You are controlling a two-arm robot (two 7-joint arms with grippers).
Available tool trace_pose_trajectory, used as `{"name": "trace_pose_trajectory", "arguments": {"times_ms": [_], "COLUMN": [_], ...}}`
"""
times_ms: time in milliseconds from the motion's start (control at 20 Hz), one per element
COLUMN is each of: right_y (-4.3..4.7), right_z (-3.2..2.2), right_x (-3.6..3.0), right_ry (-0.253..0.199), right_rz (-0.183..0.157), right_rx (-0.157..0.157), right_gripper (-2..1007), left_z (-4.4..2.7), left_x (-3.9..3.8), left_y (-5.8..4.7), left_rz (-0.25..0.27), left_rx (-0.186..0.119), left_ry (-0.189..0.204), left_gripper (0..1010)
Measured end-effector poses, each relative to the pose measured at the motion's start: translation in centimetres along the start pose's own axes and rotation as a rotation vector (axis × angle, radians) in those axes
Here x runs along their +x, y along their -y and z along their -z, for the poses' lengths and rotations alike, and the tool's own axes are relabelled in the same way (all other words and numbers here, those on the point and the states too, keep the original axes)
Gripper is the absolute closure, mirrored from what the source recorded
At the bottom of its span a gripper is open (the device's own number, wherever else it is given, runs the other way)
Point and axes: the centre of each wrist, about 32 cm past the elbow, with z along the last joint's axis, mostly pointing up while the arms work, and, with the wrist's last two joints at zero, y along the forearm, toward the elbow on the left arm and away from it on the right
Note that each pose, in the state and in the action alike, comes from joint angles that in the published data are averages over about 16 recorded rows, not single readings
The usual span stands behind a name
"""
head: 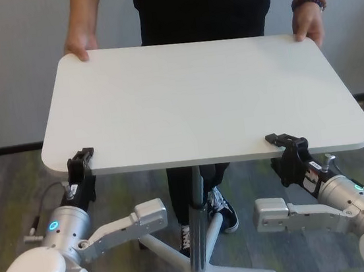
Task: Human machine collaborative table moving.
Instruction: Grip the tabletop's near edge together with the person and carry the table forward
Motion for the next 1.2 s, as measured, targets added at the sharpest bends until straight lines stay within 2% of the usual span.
{"name": "trace_pose_trajectory", "arguments": {"times_ms": [500, 1200], "right_y": [-0.63, -1.5], "right_z": [0.19, 0.64], "right_x": [-0.75, -2.29], "right_ry": [0.003, 0.005], "right_rz": [-0.014, -0.04], "right_rx": [-0.001, -0.004], "right_gripper": [725, 725], "left_z": [-0.27, -0.22], "left_x": [-1.12, -2.9], "left_y": [0.8, 1.4], "left_rz": [0.019, 0.056], "left_rx": [0.002, 0.005], "left_ry": [-0.004, -0.012], "left_gripper": [755, 754]}}
